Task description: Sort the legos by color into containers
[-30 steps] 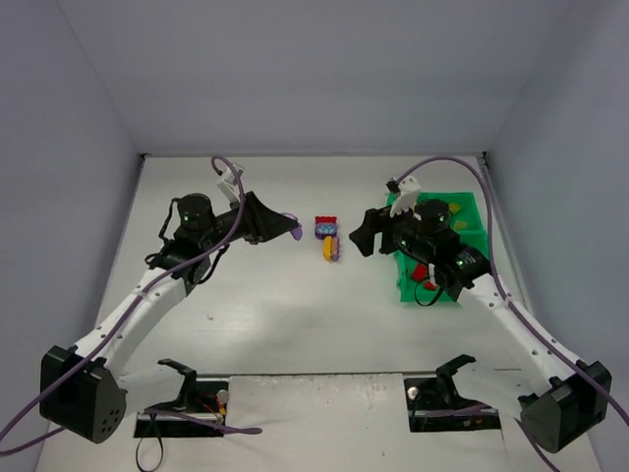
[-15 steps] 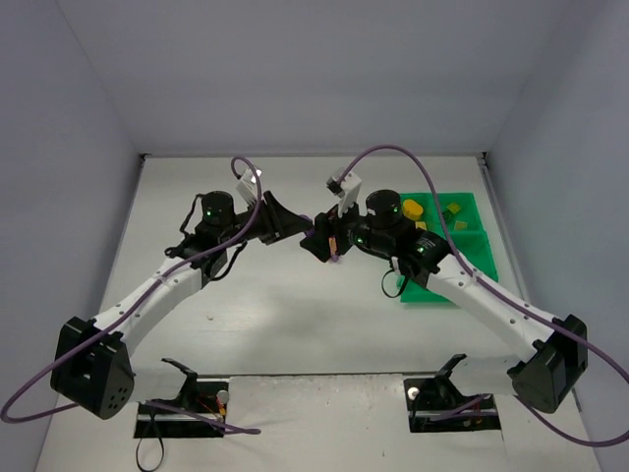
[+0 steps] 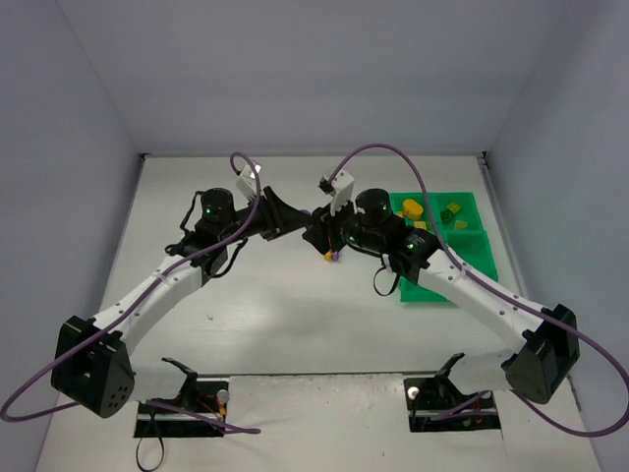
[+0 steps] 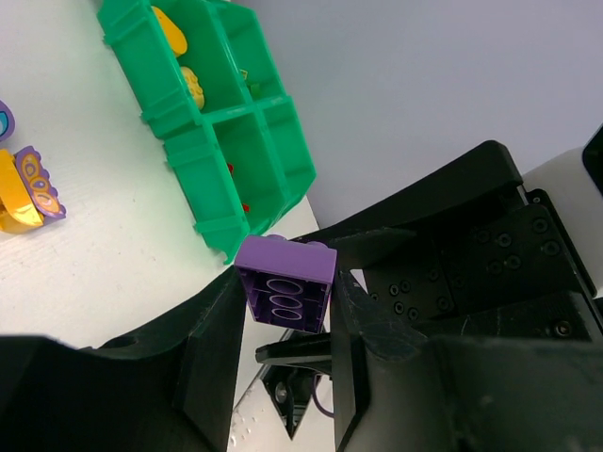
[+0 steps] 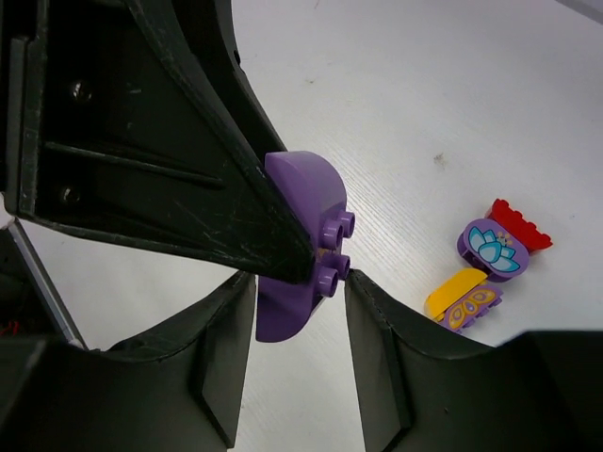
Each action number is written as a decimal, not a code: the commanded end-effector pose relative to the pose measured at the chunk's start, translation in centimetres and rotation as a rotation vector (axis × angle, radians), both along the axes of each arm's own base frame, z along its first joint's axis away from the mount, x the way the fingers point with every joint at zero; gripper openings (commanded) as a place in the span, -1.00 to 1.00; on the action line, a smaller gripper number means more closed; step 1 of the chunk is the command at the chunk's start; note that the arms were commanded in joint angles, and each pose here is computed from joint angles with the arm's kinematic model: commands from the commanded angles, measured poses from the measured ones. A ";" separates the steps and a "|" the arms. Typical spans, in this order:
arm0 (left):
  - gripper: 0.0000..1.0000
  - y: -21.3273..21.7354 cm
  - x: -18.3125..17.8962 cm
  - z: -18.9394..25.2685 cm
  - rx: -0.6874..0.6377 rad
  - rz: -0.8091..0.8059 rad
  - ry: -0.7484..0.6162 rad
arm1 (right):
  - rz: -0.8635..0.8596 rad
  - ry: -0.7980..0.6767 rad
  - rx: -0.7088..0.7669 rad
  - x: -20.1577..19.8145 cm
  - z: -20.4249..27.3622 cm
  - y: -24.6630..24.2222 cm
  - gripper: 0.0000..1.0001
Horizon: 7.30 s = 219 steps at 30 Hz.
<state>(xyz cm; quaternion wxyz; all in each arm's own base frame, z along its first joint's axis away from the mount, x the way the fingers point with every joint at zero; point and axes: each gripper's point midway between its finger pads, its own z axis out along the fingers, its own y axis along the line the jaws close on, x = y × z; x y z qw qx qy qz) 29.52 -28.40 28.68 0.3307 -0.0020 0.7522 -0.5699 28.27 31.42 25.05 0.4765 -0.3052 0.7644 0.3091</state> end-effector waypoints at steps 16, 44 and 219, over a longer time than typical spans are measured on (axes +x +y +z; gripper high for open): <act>-0.08 -0.7 0.0 3.2 -0.006 -0.019 -0.069 | -0.077 -0.140 0.057 1.6 4.1 -0.4 -1.00; 0.58 9.1 -0.1 -2.0 0.463 0.272 -0.084 | -1.440 0.499 0.046 2.7 -12.4 -38.4 -0.94; -0.91 -2.6 0.7 -4.0 0.091 -0.052 -0.062 | -0.021 0.046 0.173 0.5 -1.1 -2.7 -0.67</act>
